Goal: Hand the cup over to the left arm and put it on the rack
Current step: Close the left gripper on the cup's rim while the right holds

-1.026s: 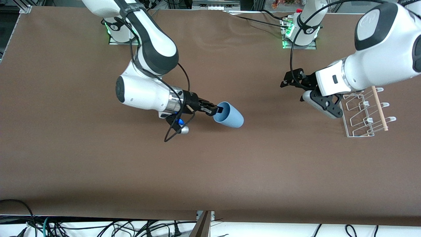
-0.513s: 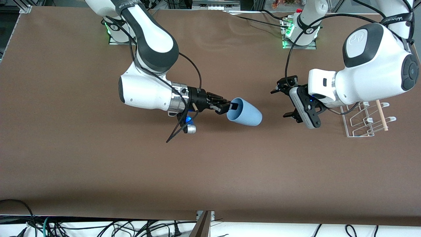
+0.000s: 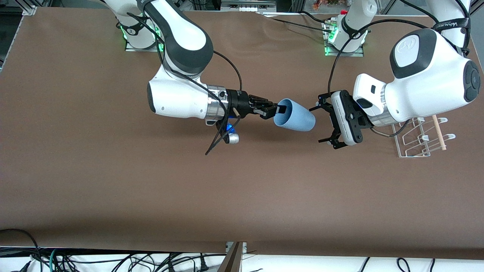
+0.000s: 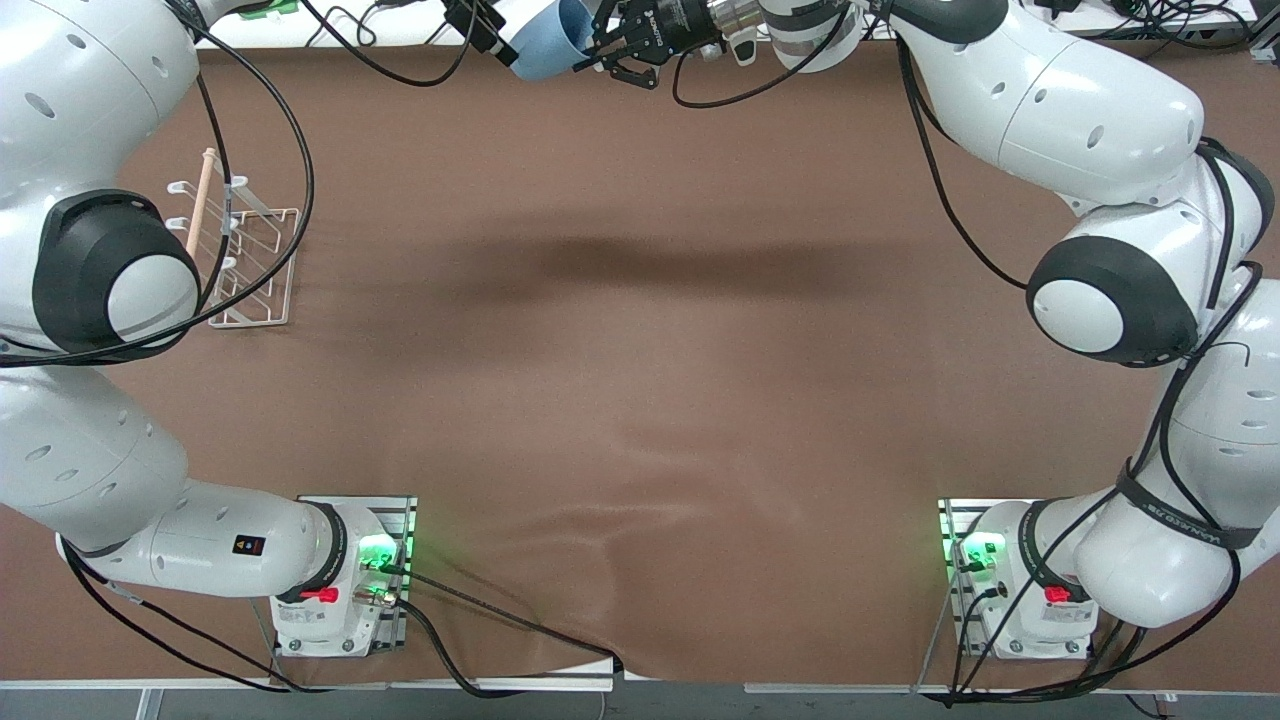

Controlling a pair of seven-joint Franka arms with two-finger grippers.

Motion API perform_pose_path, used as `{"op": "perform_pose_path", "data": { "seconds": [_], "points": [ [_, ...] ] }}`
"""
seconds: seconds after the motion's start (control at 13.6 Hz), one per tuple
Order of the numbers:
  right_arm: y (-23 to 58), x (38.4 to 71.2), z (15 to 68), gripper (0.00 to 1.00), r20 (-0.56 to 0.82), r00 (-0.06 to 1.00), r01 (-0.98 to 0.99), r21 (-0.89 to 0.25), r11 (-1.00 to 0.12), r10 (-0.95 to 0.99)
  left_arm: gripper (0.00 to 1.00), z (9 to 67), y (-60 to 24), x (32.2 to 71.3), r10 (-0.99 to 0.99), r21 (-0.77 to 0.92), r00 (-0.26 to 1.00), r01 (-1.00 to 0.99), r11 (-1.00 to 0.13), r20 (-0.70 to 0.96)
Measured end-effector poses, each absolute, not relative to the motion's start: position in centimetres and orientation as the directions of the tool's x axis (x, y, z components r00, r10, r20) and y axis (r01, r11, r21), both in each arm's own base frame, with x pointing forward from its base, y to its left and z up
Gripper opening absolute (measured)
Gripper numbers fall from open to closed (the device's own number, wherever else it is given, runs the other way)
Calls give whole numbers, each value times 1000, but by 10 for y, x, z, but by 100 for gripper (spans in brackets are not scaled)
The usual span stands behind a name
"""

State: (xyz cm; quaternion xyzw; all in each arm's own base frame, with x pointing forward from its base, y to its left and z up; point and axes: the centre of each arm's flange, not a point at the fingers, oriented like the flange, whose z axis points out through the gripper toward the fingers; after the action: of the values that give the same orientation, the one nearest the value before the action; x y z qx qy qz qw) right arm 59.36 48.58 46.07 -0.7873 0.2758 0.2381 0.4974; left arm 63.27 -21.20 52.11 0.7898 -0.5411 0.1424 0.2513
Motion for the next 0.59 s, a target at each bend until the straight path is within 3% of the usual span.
{"op": "perform_pose_path", "data": {
  "seconds": [0.59],
  "points": [
    [492, 595, 454, 7, -656, 731, -674, -650, -352, -188, 100, 520, -251, 622, -817, 162, 187, -980, -116, 546]
  ]
}}
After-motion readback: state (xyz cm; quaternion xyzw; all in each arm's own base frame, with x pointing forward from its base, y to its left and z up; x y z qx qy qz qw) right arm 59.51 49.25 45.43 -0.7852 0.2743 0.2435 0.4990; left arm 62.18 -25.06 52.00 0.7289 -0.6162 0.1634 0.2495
